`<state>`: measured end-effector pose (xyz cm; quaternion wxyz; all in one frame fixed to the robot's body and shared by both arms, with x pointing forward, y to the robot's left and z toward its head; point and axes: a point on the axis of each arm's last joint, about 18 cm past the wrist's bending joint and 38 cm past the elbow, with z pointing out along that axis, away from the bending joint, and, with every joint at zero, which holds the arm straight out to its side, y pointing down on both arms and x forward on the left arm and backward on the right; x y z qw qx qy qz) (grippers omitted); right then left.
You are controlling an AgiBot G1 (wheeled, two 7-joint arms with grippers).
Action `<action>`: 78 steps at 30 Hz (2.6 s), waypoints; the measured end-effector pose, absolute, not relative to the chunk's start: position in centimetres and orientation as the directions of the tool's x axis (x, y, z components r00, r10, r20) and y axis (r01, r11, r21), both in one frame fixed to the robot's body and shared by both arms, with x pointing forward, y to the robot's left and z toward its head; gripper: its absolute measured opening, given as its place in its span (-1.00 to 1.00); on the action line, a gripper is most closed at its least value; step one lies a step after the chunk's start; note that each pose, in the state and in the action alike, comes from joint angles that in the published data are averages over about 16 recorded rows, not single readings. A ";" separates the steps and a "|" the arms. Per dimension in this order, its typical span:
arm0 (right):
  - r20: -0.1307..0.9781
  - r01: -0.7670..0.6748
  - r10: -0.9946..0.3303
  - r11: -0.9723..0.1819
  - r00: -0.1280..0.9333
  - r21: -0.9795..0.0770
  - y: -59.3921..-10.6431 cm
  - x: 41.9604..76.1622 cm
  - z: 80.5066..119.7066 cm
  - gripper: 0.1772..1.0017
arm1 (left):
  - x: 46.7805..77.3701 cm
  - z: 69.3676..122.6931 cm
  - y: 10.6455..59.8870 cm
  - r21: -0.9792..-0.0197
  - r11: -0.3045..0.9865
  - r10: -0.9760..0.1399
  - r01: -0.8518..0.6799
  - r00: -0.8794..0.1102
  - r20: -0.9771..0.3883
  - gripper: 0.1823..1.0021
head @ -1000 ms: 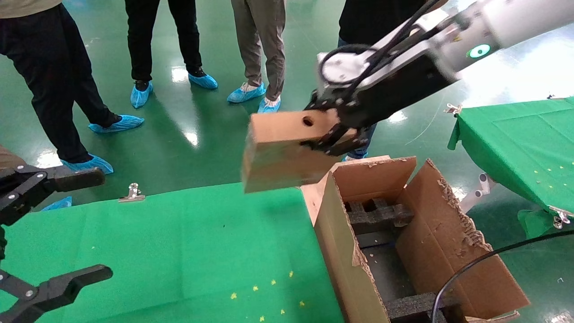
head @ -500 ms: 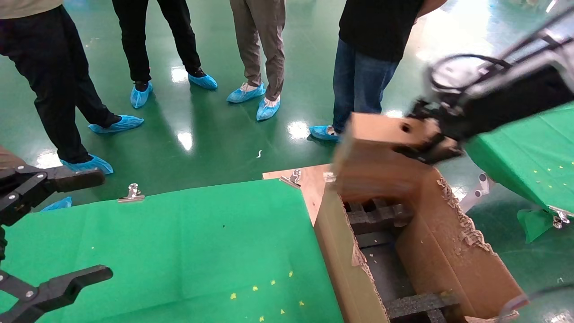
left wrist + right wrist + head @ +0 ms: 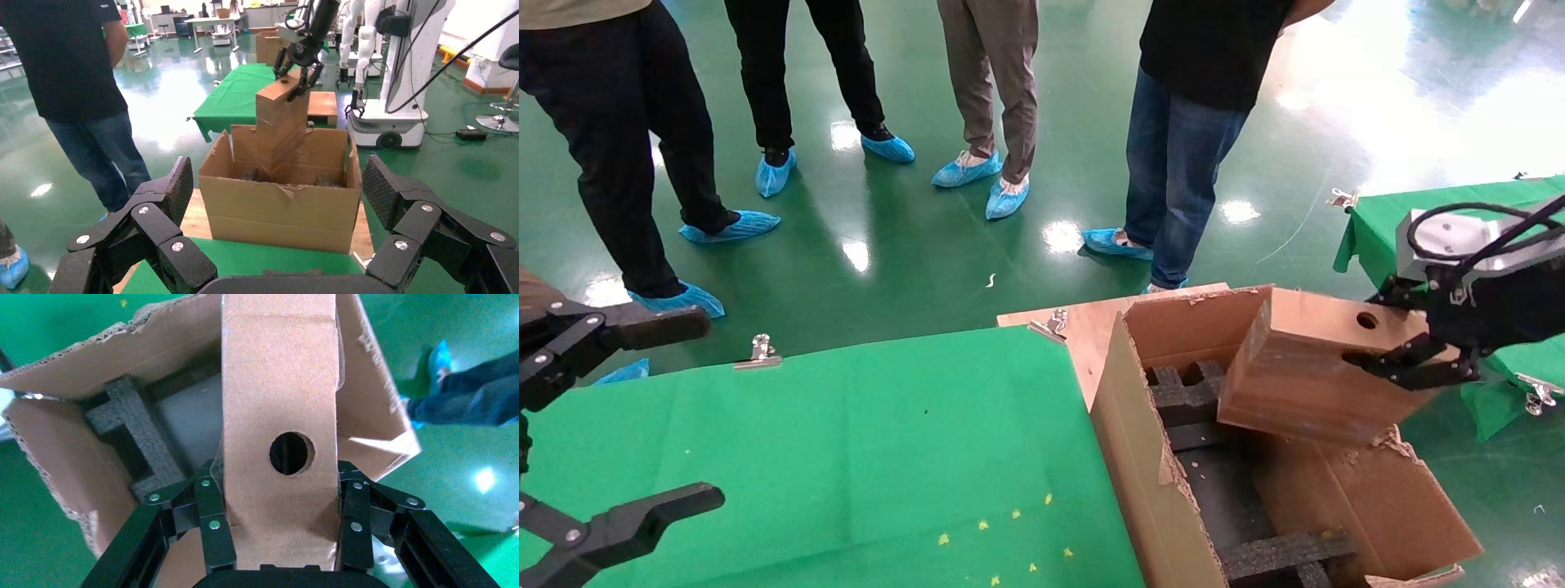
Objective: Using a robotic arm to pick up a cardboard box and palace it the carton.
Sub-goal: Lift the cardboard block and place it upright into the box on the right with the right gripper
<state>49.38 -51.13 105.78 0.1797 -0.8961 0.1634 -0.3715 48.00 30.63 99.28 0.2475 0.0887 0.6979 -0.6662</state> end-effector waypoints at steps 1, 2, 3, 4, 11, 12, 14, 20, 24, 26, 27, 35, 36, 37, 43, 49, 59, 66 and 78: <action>0.603 -0.166 -0.432 -0.880 0.671 -0.445 -51.3 49.3 105.5 -0.58 | 48.0 99.3 30.6 -0.886 0.097 -0.206 0.454 -0.862 -0.464 1.00; 0.599 -0.172 -0.437 -0.878 0.671 -0.447 -51.4 49.3 105.3 -0.58 | 48.0 99.3 30.6 -0.886 0.097 -0.206 0.454 -0.862 -0.464 1.00; 0.596 -0.177 -0.441 -0.876 0.671 -0.448 -51.5 49.2 105.2 -0.58 | 48.0 99.3 30.6 -0.886 0.097 -0.206 0.453 -0.862 -0.464 1.00; 0.594 -0.181 -0.444 -0.875 0.671 -0.450 -51.5 49.2 105.0 -0.58 | 48.0 99.3 30.6 -0.886 0.097 -0.206 0.453 -0.862 -0.464 1.00; 0.588 -0.190 -0.453 -0.871 0.671 -0.454 -51.6 49.2 104.7 -0.59 | 48.0 99.3 30.6 -0.886 0.097 -0.206 0.453 -0.862 -0.463 1.00; 0.588 -0.190 -0.452 -0.871 0.671 -0.454 -51.6 49.2 104.7 -0.59 | 48.0 99.3 30.6 -0.886 0.097 -0.206 0.453 -0.862 -0.463 1.00; 0.588 -0.188 -0.452 -0.871 0.671 -0.454 -51.6 49.3 104.7 -0.59 | 48.0 99.3 30.6 -0.886 0.097 -0.206 0.453 -0.862 -0.463 1.00; 0.569 -0.216 -0.493 -0.848 0.658 -0.484 -51.7 49.4 104.5 -0.59 | 48.0 99.3 30.6 -0.886 0.097 -0.206 0.453 -0.862 -0.463 1.00; 0.533 -0.270 -0.563 -0.804 0.631 -0.529 -52.0 49.7 104.1 -0.59 | 48.0 99.3 30.6 -0.886 0.097 -0.206 0.453 -0.862 -0.463 1.00; 0.509 -0.308 -0.609 -0.772 0.609 -0.556 -52.2 49.8 103.8 -0.59 | 48.0 99.3 30.6 -0.886 0.097 -0.206 0.453 -0.862 -0.463 1.00; 0.494 -0.330 -0.635 -0.753 0.595 -0.570 -52.3 49.9 103.5 -0.59 | 48.0 99.3 30.6 -0.886 0.097 -0.206 0.453 -0.862 -0.463 1.00; 0.355 -0.515 -0.839 -0.536 0.412 -0.669 -53.0 50.3 101.4 -0.59 | 48.0 99.3 30.6 -0.886 0.097 -0.206 0.453 -0.862 -0.463 1.00; 0.340 -0.534 -0.859 -0.506 0.383 -0.677 -53.0 50.3 101.2 -0.59 | 48.0 99.3 30.6 -0.886 0.097 -0.206 0.453 -0.862 -0.463 1.00; 0.326 -0.552 -0.876 -0.477 0.354 -0.684 -53.0 50.3 100.9 -0.59 | 48.0 99.3 30.6 -0.886 0.097 -0.206 0.453 -0.862 -0.463 1.00; 0.263 -0.622 -0.948 -0.316 0.178 -0.716 -52.8 50.3 99.5 -0.59 | 48.0 99.3 30.6 -0.886 0.097 -0.206 0.453 -0.862 -0.463 1.00; 0.215 -0.649 -0.976 -0.193 0.047 -0.736 -52.1 50.6 98.6 -0.59 | 48.0 99.3 30.6 -0.886 0.097 -0.206 0.453 -0.862 -0.463 1.00; 0.150 -0.673 -0.987 -0.074 -0.056 -0.736 -51.1 51.8 97.3 -0.59 | 48.0 99.3 30.6 -0.886 0.097 -0.206 0.453 -0.862 -0.463 1.00; 0.139 -0.677 -0.986 -0.040 -0.093 -0.735 -50.6 53.0 96.3 -0.59 | 48.0 99.3 30.6 -0.886 0.097 -0.206 0.453 -0.862 -0.463 1.00; 0.149 -0.679 -0.980 -0.019 -0.133 -0.734 -50.3 54.4 94.8 -0.59 | 48.0 99.3 30.6 -0.886 0.097 -0.206 0.453 -0.862 -0.463 1.00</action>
